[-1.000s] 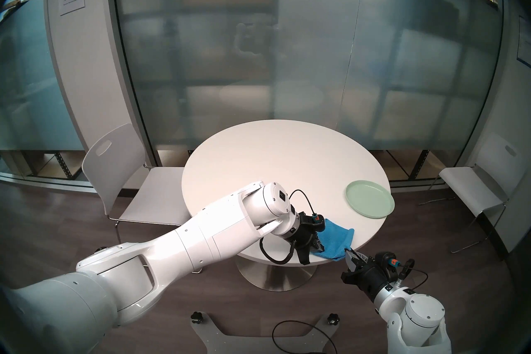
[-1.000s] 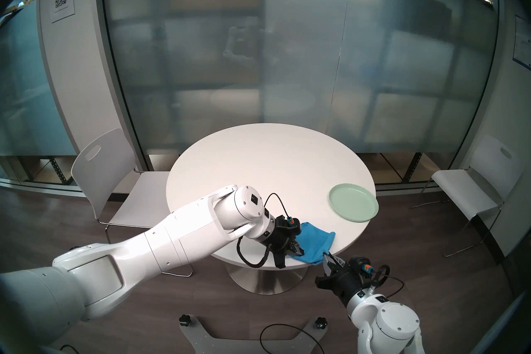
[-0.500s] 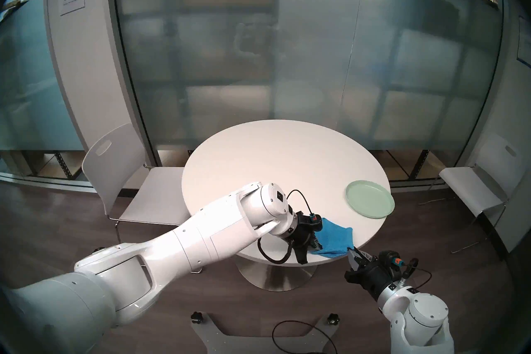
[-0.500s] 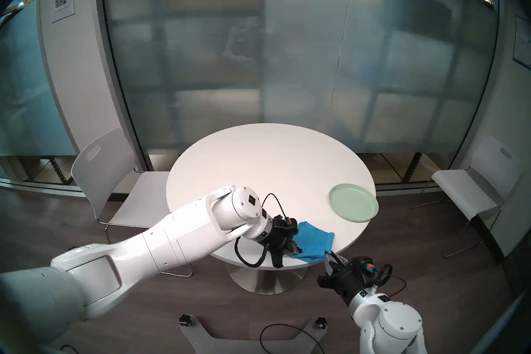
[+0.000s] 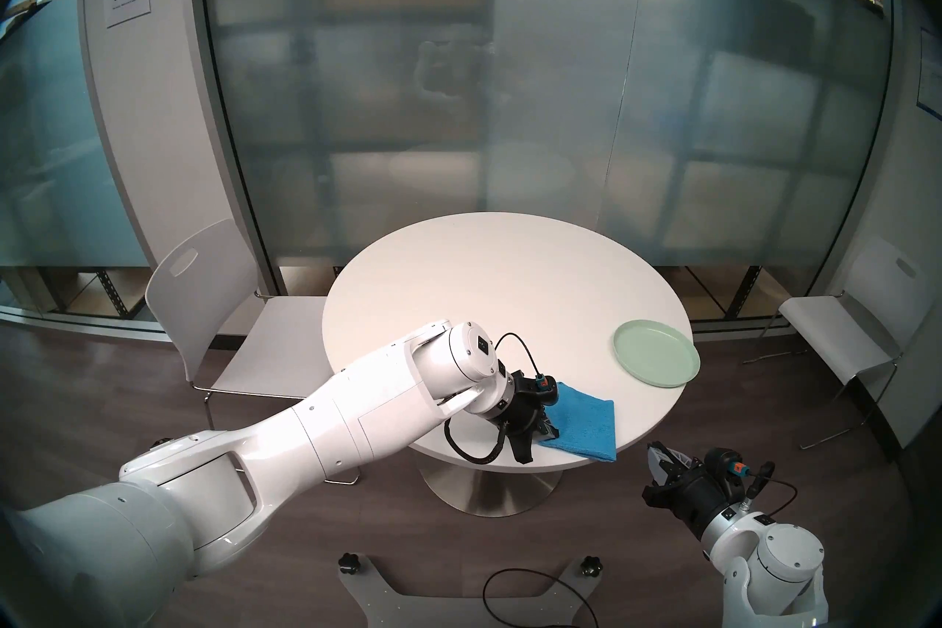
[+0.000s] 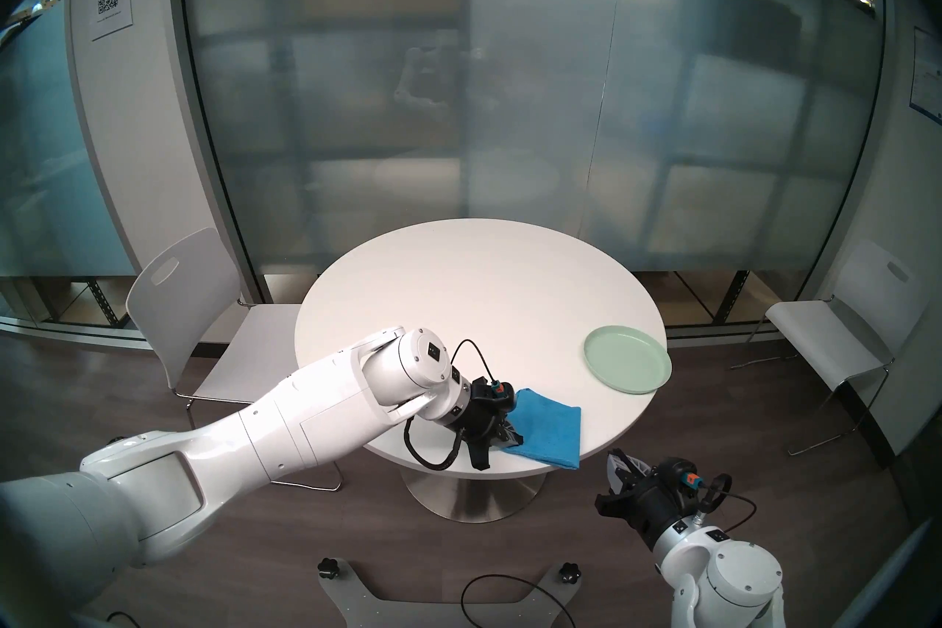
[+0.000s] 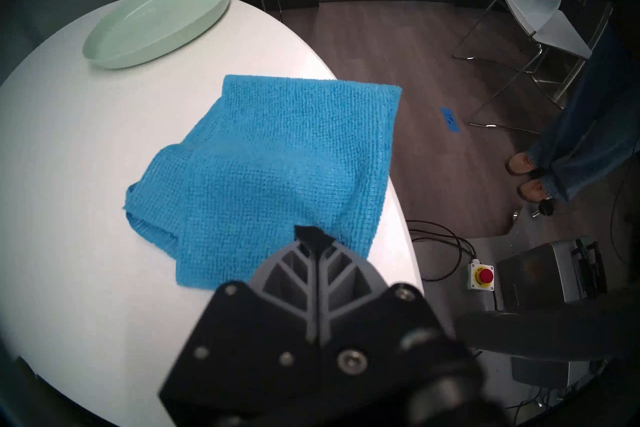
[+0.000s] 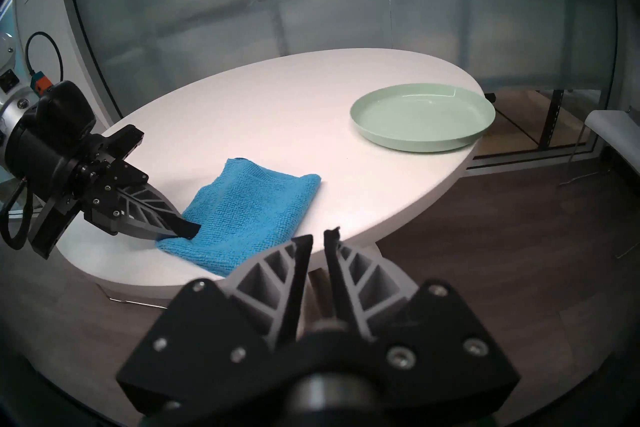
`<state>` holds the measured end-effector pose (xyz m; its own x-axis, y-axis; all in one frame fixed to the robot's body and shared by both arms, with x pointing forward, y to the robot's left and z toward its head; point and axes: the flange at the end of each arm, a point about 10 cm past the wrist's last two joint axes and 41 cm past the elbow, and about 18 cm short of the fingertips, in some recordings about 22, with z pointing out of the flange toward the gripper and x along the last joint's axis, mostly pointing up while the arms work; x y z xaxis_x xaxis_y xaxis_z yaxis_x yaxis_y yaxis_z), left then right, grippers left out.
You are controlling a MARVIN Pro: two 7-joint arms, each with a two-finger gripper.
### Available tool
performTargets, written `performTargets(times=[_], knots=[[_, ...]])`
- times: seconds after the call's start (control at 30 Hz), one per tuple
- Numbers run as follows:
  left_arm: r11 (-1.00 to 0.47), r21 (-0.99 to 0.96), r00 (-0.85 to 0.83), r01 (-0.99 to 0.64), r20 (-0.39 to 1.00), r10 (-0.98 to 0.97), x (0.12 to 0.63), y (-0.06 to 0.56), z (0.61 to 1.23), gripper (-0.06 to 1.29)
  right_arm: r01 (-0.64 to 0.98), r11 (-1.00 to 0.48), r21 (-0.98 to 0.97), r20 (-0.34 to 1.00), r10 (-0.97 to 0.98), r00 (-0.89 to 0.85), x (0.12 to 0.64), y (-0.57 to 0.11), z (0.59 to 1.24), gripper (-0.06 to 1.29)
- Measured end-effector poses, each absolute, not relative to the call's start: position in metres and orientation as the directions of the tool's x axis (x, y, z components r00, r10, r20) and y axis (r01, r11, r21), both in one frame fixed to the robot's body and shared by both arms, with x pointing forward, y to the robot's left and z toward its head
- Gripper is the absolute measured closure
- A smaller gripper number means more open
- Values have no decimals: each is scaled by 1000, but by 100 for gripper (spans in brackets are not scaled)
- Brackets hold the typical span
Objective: Fold the napkin in half twice and place it beside the plate
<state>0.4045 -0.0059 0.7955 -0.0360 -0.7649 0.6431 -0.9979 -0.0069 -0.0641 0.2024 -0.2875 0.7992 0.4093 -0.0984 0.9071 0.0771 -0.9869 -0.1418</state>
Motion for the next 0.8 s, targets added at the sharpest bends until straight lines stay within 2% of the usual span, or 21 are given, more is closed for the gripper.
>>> performTargets(times=[0.8], knots=[[-126, -67, 58, -990, 616, -786, 409, 65, 799, 125, 76, -985, -154, 932, -120, 341, 215, -287, 814, 93]])
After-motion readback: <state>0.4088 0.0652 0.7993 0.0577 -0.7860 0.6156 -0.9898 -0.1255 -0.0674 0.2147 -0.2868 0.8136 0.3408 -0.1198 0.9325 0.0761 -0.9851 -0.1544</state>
